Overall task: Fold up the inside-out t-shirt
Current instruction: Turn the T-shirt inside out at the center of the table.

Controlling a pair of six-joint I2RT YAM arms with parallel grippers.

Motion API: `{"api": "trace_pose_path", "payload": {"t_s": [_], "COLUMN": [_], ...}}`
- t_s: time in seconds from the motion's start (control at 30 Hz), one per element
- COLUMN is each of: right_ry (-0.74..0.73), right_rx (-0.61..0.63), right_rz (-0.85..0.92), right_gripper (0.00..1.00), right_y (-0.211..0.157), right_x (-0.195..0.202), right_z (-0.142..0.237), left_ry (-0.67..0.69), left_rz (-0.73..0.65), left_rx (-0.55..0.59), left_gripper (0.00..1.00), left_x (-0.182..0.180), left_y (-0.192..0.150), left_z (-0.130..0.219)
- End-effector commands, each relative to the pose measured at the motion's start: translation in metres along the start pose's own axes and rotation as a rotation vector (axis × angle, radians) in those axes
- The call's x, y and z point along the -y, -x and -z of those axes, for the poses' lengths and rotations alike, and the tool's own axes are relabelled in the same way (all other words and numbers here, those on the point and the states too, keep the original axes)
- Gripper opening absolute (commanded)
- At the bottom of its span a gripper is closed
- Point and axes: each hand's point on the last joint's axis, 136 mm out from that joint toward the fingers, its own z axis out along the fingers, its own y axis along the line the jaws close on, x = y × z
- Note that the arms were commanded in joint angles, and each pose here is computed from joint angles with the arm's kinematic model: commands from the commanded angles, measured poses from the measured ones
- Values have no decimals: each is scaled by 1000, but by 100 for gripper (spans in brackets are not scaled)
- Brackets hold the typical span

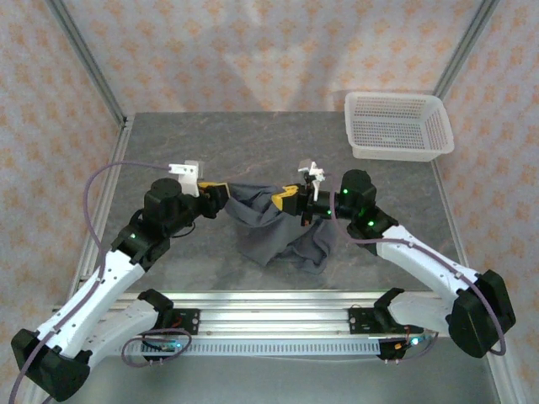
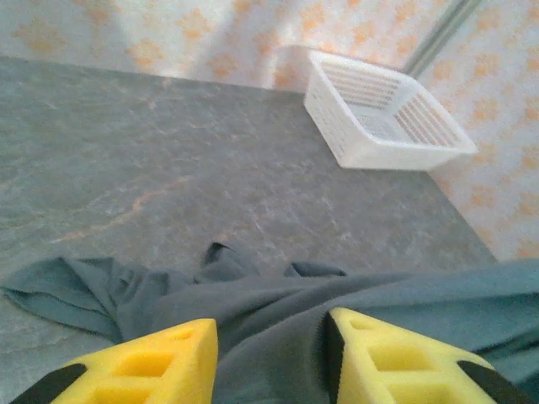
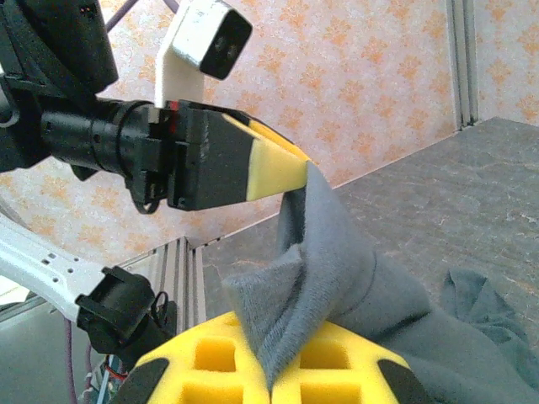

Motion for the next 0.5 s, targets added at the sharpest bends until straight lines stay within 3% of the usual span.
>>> {"api": "trace_pose_path", "payload": {"t_s": [0.0, 0.07, 0.2, 0.33, 0.43, 0.47], "right_ry": [51, 49, 52, 42, 38, 39], "right_rx": [54, 54, 55, 51, 46, 47], "right_rz": [84, 83, 80, 71, 67, 68], "right_gripper": [0, 0, 0, 0, 0, 0], "right_y": [24, 24, 24, 23, 22, 22], "right_x": [-13, -13, -14, -12, -10, -10], "right_z": [-1, 0, 0, 0, -1, -1], "left_ry": [-146, -125, -95, -394, -484, -486], "left_rz": [-100, -97, -88, -64, -59, -63], "left_rx": [-88, -76, -95, -80, -8, 2], "left_gripper": [30, 23, 0, 0, 0, 5], "left_x": [28, 27, 21, 74, 92, 93], "left_y": [-13, -9, -12, -8, 5, 6], "left_z": [6, 6, -3, -2, 8, 8]}}
